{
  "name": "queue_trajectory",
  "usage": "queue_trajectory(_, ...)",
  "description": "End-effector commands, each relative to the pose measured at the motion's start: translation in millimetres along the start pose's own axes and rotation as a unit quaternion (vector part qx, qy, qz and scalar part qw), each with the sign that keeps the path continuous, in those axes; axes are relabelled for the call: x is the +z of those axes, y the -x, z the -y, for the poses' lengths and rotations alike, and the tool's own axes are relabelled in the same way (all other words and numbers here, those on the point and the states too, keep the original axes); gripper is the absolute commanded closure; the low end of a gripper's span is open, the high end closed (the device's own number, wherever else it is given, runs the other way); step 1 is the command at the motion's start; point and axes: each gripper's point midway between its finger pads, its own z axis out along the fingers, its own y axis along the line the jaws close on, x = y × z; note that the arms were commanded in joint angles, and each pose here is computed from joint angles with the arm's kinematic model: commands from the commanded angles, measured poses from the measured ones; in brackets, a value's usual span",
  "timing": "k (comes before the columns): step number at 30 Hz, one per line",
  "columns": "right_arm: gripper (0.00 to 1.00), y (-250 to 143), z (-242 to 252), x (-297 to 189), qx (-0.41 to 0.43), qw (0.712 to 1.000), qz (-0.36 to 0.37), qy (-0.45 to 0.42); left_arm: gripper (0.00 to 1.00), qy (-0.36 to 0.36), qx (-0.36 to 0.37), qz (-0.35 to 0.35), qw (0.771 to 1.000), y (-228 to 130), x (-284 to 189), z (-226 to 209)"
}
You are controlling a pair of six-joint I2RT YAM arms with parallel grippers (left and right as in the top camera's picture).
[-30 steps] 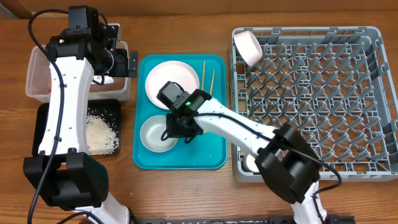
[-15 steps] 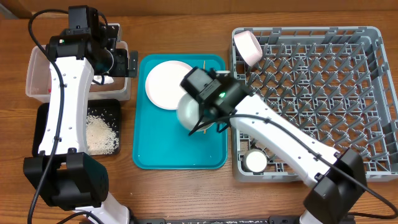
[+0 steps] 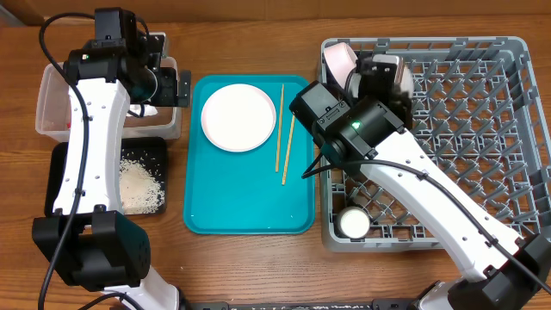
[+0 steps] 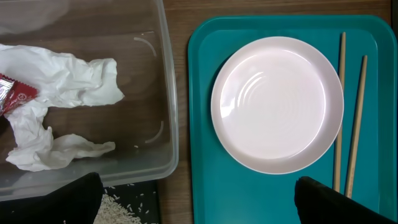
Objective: Sort waste into correct bins and load items into the dishwasher
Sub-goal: 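Place the white bowl in the rack beside the pink bowl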
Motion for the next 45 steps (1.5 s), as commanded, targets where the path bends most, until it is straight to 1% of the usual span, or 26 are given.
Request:
queue_trajectory(1, 0.96, 12.2, 15.2, 3.7, -0.008, 0.995, 0.068, -0.07, 0.0, 0.005, -0.001, 0.021, 1.0, 9.5, -13.3, -0.7)
queue_trajectory(4, 0.96, -3.2, 3.9, 13.5, -0.042, 0.995, 0.056, -0.077, 0.0, 0.005, -0.001, 0.021, 1.0, 9.5, -13.3, -0.6)
queue_trajectory(7, 0.96, -27.9, -23.1, 26.2, -0.089, 0.992, 0.044, -0.083, 0.0, 0.005, -0.001, 0.021, 1.0, 9.5, -13.3, -0.7)
queue_trajectory(9, 0.96, -41.0, -40.7, 32.7, -0.103, 0.991, 0.03, -0.078, 0.0, 0.005, -0.001, 0.021, 1.0, 9.5, -13.3, -0.7)
queue_trajectory(13, 0.96, -51.9, -55.7, 38.0, -0.111, 0.991, 0.019, -0.072, 0.0, 0.005, -0.001, 0.021, 1.0, 9.5, -13.3, -0.7)
queue_trajectory(22, 0.96, -83.7, -81.3, 46.9, -0.136, 0.989, -0.032, -0.048, 0.0, 0.005, -0.001, 0.021, 1.0, 9.5, -13.3, -0.6)
queue_trajectory(25, 0.96, -87.9, -83.6, 48.4, -0.139, 0.988, -0.034, -0.049, 0.0, 0.005, -0.001, 0.021, 1.0, 9.5, -13.3, -0.7)
queue_trajectory(30, 0.96, -90.9, -86.6, 46.0, -0.141, 0.988, -0.04, -0.041, 0.0, 0.005, -0.001, 0.021, 1.0, 9.5, -13.3, -0.7)
queue_trajectory(33, 0.96, -103.2, -94.8, 38.3, -0.149, 0.987, -0.067, -0.015, 0.0, 0.005, -0.001, 0.021, 1.0, 9.5, -13.3, -0.6)
queue_trajectory(34, 0.91, -106.8, -96.3, 36.5, -0.151, 0.986, -0.075, -0.009, 0.0, 0.005, -0.001, 0.021, 1.0, 9.5, -13.3, -0.7)
queue_trajectory(35, 0.77, -112.8, -99.1, 33.6, -0.154, 0.984, -0.09, 0.002, 0.0, 0.005, -0.001, 0.021, 1.0, 9.5, -13.3, -0.6)
queue_trajectory(36, 0.73, -115.3, -100.5, 32.5, -0.154, 0.983, -0.096, 0.007, 0.0, 0.005, -0.001, 0.021, 1.0, 9.5, -13.3, -0.7)
queue_trajectory(37, 0.64, -121.1, -104.8, 28.0, -0.154, 0.981, -0.112, 0.022, 0.0, 0.005, -0.001, 0.021, 1.0, 9.5, -13.3, -0.6)
queue_trajectory(40, 0.57, -126.0, -110.6, 19.7, -0.154, 0.978, -0.13, 0.043, 0.0, 0.005, -0.001, 0.021, 1.0, 9.5, -13.3, -0.6)
queue_trajectory(43, 0.44, -124.3, -113.1, 12.3, -0.153, 0.976, -0.142, 0.057, 0.0, 0.005, -0.001, 0.021, 1.0, 9.4, -13.3, -0.7)
queue_trajectory(44, 0.43, -123.6, -113.4, 10.5, -0.152, 0.975, -0.147, 0.061, 0.0, 0.005, -0.001, 0.021, 1.0, 9.5, -13.3, -0.7)
queue_trajectory(45, 0.38, -121.2, -114.2, 6.1, -0.147, 0.973, -0.161, 0.072, 0.0, 0.005, -0.001, 0.021, 1.0, 9.5, -13.3, -0.6)
